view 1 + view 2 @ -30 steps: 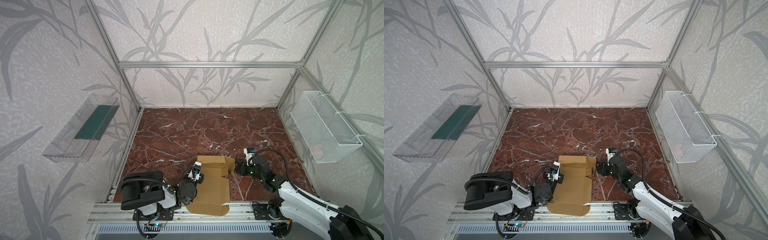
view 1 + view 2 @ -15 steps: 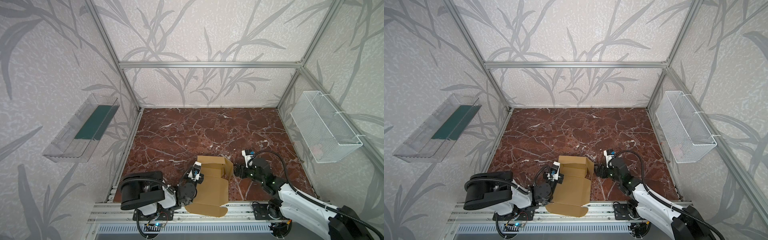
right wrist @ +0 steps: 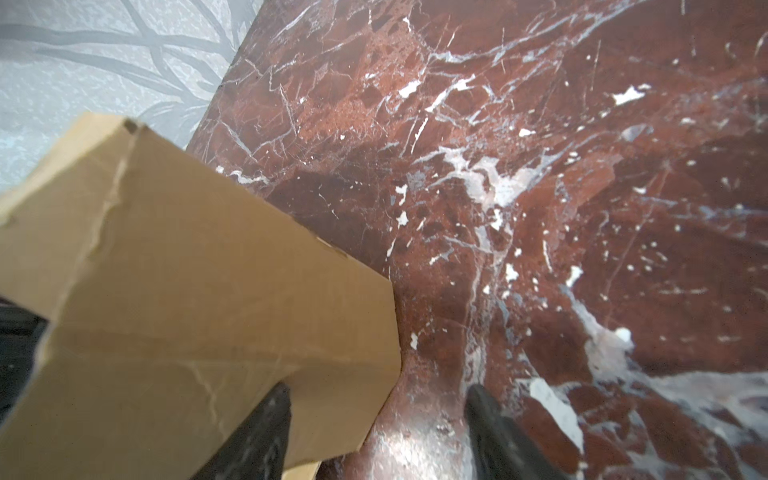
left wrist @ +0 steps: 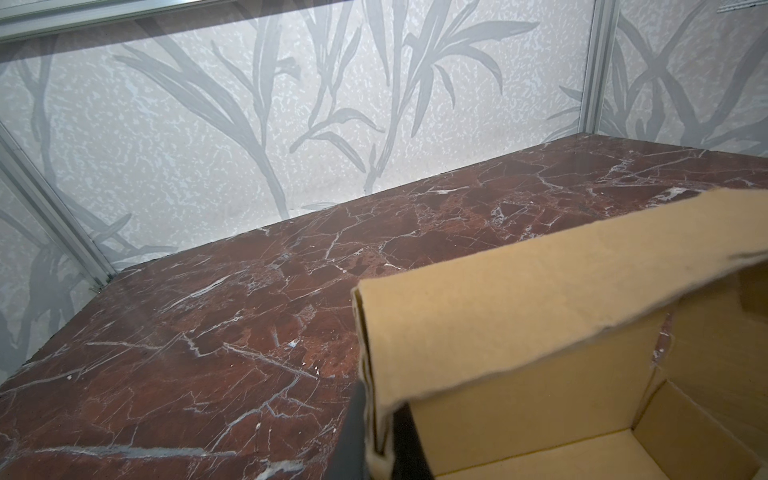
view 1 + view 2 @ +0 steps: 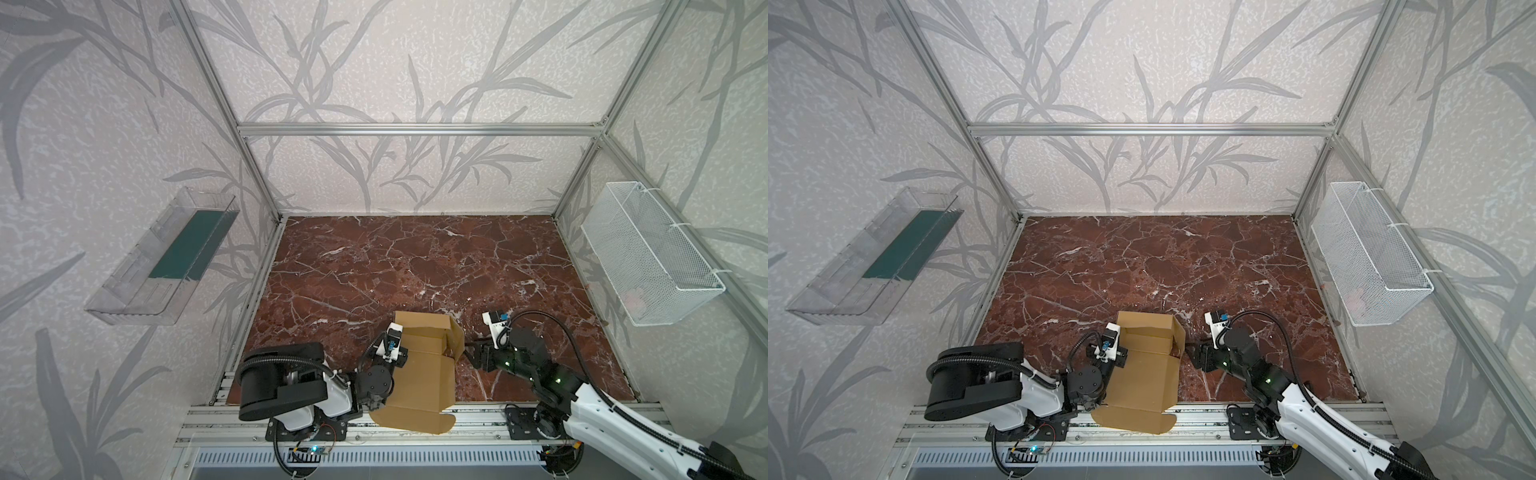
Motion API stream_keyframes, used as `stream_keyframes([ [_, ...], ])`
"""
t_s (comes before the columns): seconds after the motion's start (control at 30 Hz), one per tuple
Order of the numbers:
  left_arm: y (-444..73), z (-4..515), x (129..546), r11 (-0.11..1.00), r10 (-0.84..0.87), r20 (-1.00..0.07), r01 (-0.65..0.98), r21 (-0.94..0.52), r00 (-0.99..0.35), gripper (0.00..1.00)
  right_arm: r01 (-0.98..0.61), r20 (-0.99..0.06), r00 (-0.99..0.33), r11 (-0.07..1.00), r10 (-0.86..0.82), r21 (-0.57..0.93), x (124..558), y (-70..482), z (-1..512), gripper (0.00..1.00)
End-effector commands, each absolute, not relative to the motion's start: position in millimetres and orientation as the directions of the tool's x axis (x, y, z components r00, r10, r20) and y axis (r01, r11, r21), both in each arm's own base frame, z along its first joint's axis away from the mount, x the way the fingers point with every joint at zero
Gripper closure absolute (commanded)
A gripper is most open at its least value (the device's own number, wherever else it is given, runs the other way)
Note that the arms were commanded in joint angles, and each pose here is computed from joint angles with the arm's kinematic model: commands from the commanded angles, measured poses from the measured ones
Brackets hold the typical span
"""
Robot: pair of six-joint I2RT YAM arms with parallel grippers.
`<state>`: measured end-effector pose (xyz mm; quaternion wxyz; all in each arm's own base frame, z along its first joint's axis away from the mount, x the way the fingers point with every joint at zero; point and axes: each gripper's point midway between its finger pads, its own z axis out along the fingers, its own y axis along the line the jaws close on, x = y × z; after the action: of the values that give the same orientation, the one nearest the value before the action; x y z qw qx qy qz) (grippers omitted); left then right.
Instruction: Fold the paper box
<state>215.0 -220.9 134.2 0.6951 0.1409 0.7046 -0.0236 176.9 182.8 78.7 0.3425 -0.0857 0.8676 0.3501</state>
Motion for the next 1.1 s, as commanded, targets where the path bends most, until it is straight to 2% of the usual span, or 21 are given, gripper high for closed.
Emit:
stream_keyframes([
  [0.0,-224,153,216,0.970,0.102,-0.995,0.221,0.105,0.024,1.00,-0.356,-0.630,-0.772,0.763,0.085,0.539,169,174,69,0.33],
  [0.27,-211,202,214,0.980,-0.057,-0.996,0.196,-0.041,0.074,1.00,-0.392,-0.646,-0.758,0.730,0.089,0.560,165,178,89,0.33],
  [0.37,-205,220,214,0.982,-0.068,-0.995,0.182,-0.053,0.075,1.00,-0.425,-0.651,-0.755,0.696,0.080,0.579,160,184,98,0.33],
  [0.57,-187,242,213,0.979,-0.077,-0.997,0.190,-0.071,0.021,1.00,-0.508,-0.688,-0.718,0.597,0.105,0.621,148,192,132,0.33],
  [0.8,-159,241,213,0.985,-0.088,-0.996,0.151,-0.089,-0.014,1.00,-0.598,-0.709,-0.698,0.464,0.098,0.653,131,205,159,0.34],
  [1.07,-153,249,212,0.982,-0.124,-0.992,0.142,-0.125,-0.015,1.00,-0.658,-0.696,-0.711,0.255,0.098,0.708,111,228,180,0.37],
])
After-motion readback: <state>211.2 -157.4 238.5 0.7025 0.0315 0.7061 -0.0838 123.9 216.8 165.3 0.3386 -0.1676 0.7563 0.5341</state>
